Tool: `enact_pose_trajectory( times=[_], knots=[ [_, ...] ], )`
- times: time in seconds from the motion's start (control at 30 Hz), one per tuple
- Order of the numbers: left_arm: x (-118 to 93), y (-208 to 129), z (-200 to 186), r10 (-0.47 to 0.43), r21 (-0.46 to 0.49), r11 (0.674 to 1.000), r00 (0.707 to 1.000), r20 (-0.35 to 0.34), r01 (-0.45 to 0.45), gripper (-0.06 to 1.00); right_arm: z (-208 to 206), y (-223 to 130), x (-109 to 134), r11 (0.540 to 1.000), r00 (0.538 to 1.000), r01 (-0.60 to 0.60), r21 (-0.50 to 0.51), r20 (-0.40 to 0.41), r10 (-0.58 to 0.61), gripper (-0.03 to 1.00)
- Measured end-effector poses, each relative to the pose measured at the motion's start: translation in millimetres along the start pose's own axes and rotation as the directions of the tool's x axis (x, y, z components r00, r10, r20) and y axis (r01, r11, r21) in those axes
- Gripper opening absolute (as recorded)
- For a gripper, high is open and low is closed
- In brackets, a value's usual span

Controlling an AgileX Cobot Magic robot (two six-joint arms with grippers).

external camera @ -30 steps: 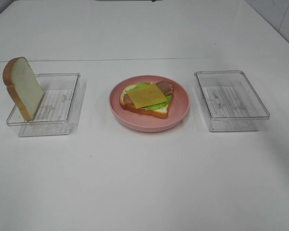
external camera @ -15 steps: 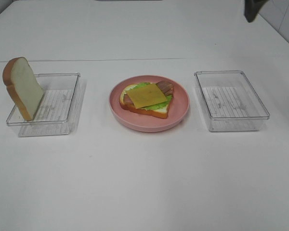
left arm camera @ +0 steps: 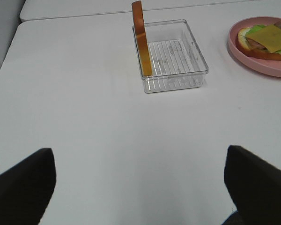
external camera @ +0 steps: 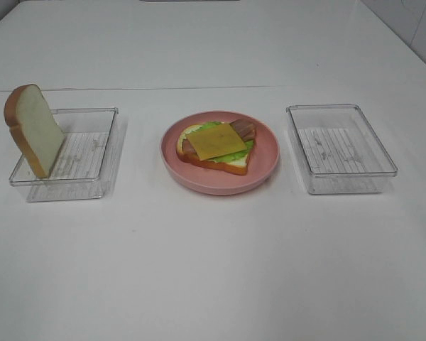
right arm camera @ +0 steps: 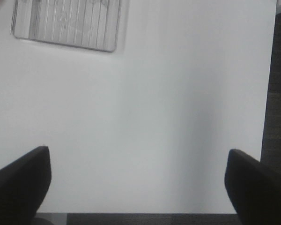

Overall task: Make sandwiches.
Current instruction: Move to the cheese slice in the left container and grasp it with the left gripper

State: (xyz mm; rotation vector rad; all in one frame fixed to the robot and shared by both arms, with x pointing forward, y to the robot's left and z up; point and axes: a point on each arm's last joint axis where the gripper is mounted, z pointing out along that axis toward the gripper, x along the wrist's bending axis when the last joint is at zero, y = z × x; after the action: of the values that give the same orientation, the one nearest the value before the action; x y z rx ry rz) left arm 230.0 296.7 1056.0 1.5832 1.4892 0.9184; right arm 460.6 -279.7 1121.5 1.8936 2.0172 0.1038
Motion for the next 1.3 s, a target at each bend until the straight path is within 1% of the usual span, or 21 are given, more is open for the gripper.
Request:
enact_pose_trajectory(
  times=[0.03,0.07,0.1,0.13,0.17,0.2,0.27,0.3,0.37,0.4,0.47,0.5,0.53,0.6,0.63,0.7,0.73,0.83,1.0,1.03,1.3],
  knots=[
    [0.0,0.0,0.0,0.0,0.0,1.0,1.0,0.0,0.0,0.89,0.2,-9.6,-0.4,1.0,1.0,-0.002,0.004,-0.003,0.002,0.98],
    [0.0,0.0,0.0,0.0,0.0,1.0,1.0,0.0,0.0,0.89,-3.3,-29.4,-2.1,1.0,1.0,-0.009,-0.005,-0.015,0.009,0.98],
    [0.0,0.0,0.0,0.0,0.0,1.0,1.0,0.0,0.0,0.89,-3.3,-29.4,-2.1,1.0,1.0,-0.009,-0.005,-0.015,0.009,0.98],
    [0.0,0.0,0.0,0.0,0.0,1.0,1.0,0.0,0.0,0.89,-5.5,-40.6,-3.3,1.0,1.0,-0.012,-0.014,-0.02,0.012,0.98],
    [0.0,0.0,0.0,0.0,0.0,1.0,1.0,0.0,0.0,0.89,-11.6,-62.5,-6.1,0.999,0.999,-0.023,-0.047,-0.031,0.022,0.98],
    [0.0,0.0,0.0,0.0,0.0,1.0,1.0,0.0,0.0,0.89,-11.6,-62.5,-6.1,0.999,0.999,-0.023,-0.047,-0.031,0.022,0.98],
    [0.0,0.0,0.0,0.0,0.0,1.0,1.0,0.0,0.0,0.89,-17.1,-94.9,-10.0,0.994,0.999,-0.039,-0.098,-0.042,0.035,0.98],
    [0.0,0.0,0.0,0.0,0.0,1.0,1.0,0.0,0.0,0.89,-17.1,-94.9,-10.0,0.994,0.999,-0.039,-0.098,-0.042,0.035,0.98],
    [0.0,0.0,0.0,0.0,0.0,1.0,1.0,0.0,0.0,0.89,-20.6,-126.0,-13.7,0.985,0.998,-0.056,-0.16,-0.05,0.049,0.98],
    [0.0,0.0,0.0,0.0,0.0,1.0,1.0,0.0,0.0,0.89,-20.6,-126.0,-13.7,0.985,0.998,-0.056,-0.16,-0.05,0.049,0.98],
    [0.0,0.0,0.0,0.0,0.0,1.0,1.0,0.0,0.0,0.89,-25.8,-153.9,-17.5,0.967,0.996,-0.079,-0.242,-0.062,0.066,0.98],
    [0.0,0.0,0.0,0.0,0.0,1.0,1.0,0.0,0.0,0.89,-25.8,-153.9,-17.5,0.967,0.996,-0.079,-0.242,-0.062,0.066,0.98],
    [0.0,0.0,0.0,0.0,0.0,1.0,1.0,0.0,0.0,0.89,-29.9,-170.9,-20.1,0.948,0.994,-0.097,-0.304,-0.073,0.079,0.98],
    [0.0,0.0,0.0,0.0,0.0,1.0,1.0,0.0,0.0,0.89,-30.6,-177.2,-20.8,0.94,0.994,-0.104,-0.326,-0.077,0.083,0.98],
    [0.0,0.0,0.0,0.0,0.0,1.0,1.0,0.0,0.0,0.89,-32.6,-191.2,-22.4,0.919,0.992,-0.119,-0.377,-0.088,0.092,0.98],
    [0.0,0.0,0.0,0.0,0.0,1.0,1.0,0.0,0.0,0.89,-32.4,-196.3,-22.7,0.91,0.991,-0.124,-0.396,-0.093,0.094,0.98],
    [0.0,0.0,0.0,0.0,0.0,1.0,1.0,0.0,0.0,0.89,-30.6,-206.3,-22.6,0.886,0.991,-0.127,-0.446,-0.102,0.091,0.98],
    [0.0,0.0,0.0,0.0,0.0,1.0,1.0,0.0,0.0,0.89,-16.9,-215.8,-18.1,0.874,0.992,-0.106,-0.475,-0.11,0.061,0.98],
    [0.0,0.0,0.0,0.0,0.0,1.0,1.0,0.0,0.0,0.89,9.7,-222.4,-7.1,0.89,0.99,-0.078,-0.449,-0.142,0.016,0.98],
    [0.0,0.0,0.0,0.0,0.0,1.0,1.0,0.0,0.0,0.89,23.0,-224.3,-1.2,0.91,0.988,-0.052,-0.411,-0.156,-0.014,0.98],
    [0.0,0.0,0.0,0.0,0.0,1.0,1.0,0.0,0.0,0.89,26.2,-224.1,2.7,0.91,0.984,-0.014,-0.414,-0.169,-0.062,0.98]
  ],
)
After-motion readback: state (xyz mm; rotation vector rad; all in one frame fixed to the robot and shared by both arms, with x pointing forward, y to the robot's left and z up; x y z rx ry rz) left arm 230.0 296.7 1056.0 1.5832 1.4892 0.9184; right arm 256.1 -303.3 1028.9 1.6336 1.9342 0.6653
